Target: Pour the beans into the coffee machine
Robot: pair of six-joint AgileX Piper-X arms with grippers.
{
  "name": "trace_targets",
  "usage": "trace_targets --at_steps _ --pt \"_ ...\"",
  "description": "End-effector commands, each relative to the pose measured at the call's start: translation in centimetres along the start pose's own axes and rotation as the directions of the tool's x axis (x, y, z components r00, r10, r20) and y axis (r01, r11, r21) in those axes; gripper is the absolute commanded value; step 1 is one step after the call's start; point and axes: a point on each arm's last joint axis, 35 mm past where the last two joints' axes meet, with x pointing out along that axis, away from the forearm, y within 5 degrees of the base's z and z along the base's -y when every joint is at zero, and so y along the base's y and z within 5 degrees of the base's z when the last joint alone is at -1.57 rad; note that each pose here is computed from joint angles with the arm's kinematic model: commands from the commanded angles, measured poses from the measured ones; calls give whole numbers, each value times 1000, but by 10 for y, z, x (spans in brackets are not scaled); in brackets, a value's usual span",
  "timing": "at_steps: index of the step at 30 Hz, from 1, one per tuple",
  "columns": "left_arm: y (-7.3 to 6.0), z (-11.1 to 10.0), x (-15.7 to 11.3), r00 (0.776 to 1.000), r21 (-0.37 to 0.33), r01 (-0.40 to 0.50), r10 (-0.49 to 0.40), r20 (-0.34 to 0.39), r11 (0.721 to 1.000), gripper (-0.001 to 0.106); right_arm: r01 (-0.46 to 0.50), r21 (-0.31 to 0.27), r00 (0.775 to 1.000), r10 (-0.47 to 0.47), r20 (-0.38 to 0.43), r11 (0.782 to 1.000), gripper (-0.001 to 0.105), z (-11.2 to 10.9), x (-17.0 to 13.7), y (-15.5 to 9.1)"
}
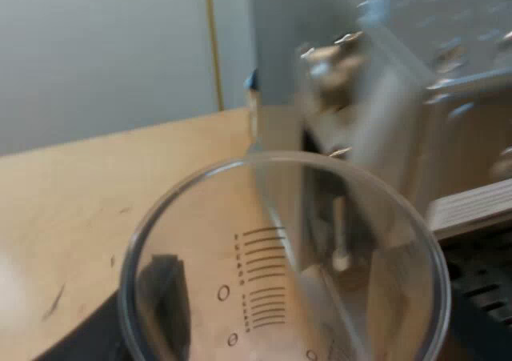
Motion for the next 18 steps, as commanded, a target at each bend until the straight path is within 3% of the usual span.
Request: trace_targets --at_steps 1,3,10,18 --pt "9 -8 6 1000 -18 6 -6 29 1000 28 -51 -13 999 51 -2 999 79 -1 13 7" --pt "13 -17 12 999 -19 12 -11 32 1000 28 -53 -19 999 53 -10 998 79 -3 22 10" --pt "23 -51 30 1000 -26 11 -10 21 1000 28 85 -22 991 -87 -105 996 79 -19 50 6" --pt "31 -89 48 996 -2 15 -15 87 1000 28 96 -22 988 -98 -119 995 79 -30 76 1"
